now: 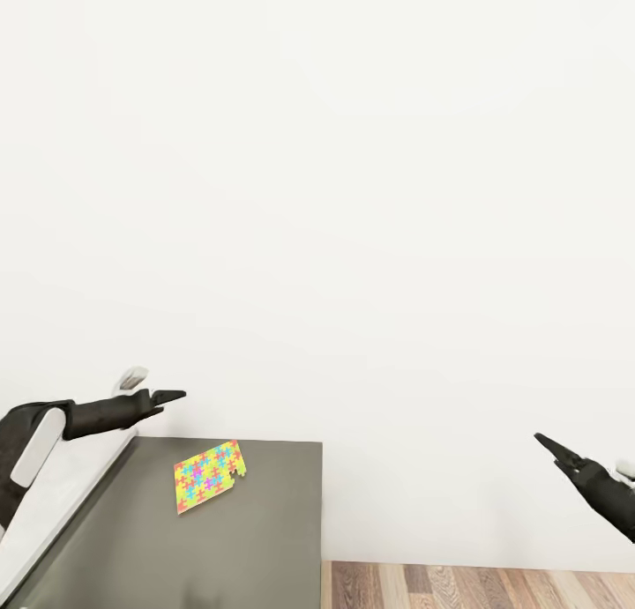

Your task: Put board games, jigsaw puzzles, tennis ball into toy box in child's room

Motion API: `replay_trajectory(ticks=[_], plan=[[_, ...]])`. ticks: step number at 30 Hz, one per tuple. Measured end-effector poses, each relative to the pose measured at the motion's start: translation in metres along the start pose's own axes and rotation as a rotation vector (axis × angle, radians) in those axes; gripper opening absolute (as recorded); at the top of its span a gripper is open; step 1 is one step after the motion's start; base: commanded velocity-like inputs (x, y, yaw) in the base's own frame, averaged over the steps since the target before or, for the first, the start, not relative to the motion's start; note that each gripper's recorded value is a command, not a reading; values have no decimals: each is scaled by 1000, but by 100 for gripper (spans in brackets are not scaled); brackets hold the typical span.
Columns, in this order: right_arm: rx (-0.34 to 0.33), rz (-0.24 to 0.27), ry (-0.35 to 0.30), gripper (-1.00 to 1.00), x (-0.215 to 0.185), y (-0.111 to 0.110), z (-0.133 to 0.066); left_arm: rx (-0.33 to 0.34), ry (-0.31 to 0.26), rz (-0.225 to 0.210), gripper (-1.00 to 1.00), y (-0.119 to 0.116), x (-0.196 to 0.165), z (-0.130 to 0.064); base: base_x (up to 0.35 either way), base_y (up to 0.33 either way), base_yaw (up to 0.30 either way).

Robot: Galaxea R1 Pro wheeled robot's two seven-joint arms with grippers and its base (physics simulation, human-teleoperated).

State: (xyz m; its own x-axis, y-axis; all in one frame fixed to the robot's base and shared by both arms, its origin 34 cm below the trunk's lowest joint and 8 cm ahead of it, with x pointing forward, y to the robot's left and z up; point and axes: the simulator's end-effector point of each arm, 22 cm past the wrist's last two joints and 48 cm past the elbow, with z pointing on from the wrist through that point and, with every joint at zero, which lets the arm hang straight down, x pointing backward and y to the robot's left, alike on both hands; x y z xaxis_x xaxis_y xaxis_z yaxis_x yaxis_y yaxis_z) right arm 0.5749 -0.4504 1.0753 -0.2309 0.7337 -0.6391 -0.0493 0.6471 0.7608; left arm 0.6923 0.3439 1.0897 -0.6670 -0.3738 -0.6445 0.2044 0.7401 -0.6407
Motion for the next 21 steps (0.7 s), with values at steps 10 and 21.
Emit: replay_trajectory(ticks=[10,21], plan=[[291,-131,177,100,44,-8,47,-467,-42,-29,100,71,26,43,0,0,0],[344,-203,259,100,57,6,56,-713,-45,-89,100,126,66,49,0,0,0]])
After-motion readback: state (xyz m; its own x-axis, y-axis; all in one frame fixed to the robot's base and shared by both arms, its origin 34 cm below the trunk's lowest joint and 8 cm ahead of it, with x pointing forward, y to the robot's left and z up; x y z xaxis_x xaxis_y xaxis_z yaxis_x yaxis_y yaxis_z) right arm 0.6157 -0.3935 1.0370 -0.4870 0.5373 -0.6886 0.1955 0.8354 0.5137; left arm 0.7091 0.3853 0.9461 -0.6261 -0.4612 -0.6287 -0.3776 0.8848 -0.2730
